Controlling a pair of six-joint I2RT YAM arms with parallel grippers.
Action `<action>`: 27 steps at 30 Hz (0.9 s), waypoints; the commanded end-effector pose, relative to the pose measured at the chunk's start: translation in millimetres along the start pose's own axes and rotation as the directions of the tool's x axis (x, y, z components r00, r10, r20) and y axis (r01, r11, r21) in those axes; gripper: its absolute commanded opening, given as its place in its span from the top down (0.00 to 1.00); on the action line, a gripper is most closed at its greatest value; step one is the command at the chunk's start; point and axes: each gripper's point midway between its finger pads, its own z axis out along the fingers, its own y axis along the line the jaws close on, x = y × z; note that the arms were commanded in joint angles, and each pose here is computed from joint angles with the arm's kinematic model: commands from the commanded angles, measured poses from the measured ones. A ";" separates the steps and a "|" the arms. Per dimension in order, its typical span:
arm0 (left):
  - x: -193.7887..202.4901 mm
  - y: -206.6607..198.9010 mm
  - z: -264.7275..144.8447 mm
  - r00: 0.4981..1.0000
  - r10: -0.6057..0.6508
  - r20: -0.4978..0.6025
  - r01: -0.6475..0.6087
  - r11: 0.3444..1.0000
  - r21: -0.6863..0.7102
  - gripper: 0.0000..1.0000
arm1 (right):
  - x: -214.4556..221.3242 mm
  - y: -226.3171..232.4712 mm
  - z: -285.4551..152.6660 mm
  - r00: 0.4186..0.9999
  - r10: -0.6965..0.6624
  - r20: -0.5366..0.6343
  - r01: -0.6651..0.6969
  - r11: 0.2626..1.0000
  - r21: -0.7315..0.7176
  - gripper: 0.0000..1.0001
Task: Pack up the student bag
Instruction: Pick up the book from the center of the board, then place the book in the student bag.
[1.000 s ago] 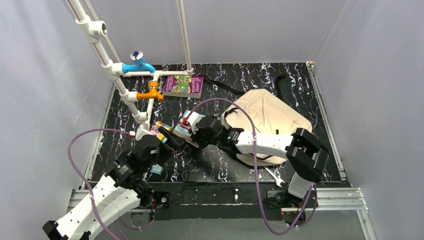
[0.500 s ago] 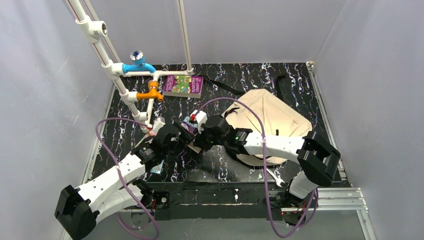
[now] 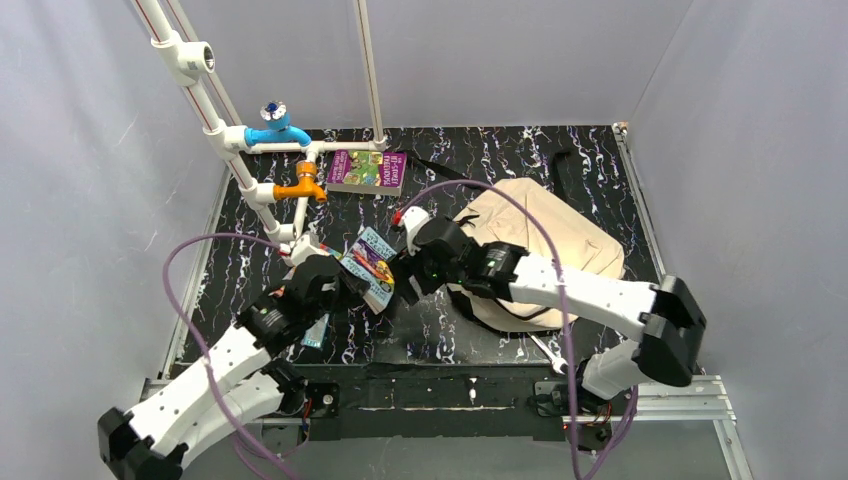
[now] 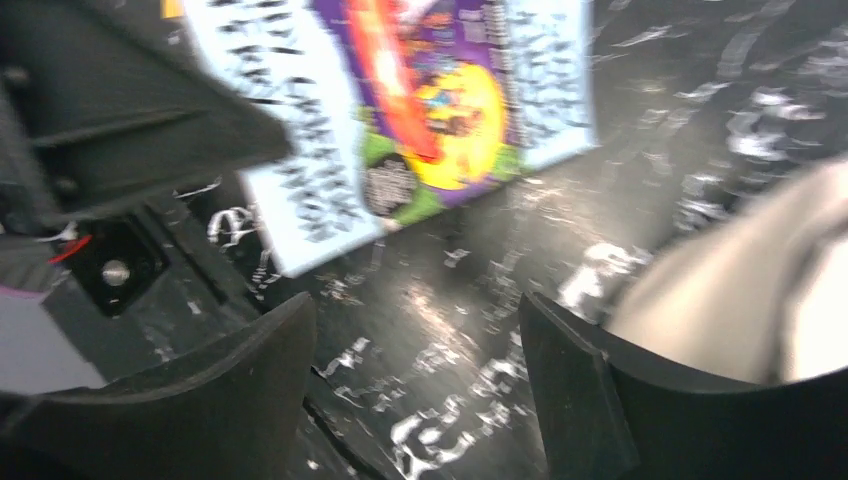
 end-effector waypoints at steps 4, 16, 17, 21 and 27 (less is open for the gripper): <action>-28.7 -5.9 -62.9 0.992 0.101 0.080 -0.109 0.989 0.102 1.00 | -3.9 -106.4 -121.3 0.991 -0.085 -0.106 0.132 0.793 0.595 0.09; -21.5 -37.8 -109.5 0.997 0.081 -0.015 -0.074 0.956 0.283 1.00 | 48.4 -142.4 -113.6 0.926 -0.046 -0.375 0.316 0.636 0.704 0.14; -20.9 -37.3 -110.5 0.997 0.074 -0.017 -0.066 0.955 0.288 1.00 | 52.2 -142.3 -112.0 0.923 -0.038 -0.384 0.317 0.639 0.701 0.15; -19.3 -37.0 -114.1 0.999 0.048 -0.022 -0.039 0.950 0.310 1.00 | 62.5 -148.5 -109.9 0.915 -0.041 -0.402 0.340 0.615 0.711 0.15; -19.3 -43.5 -123.6 0.998 0.059 -0.033 -0.044 0.938 0.343 1.00 | 66.1 -167.5 -123.6 0.877 -0.027 -0.479 0.429 0.491 0.758 0.37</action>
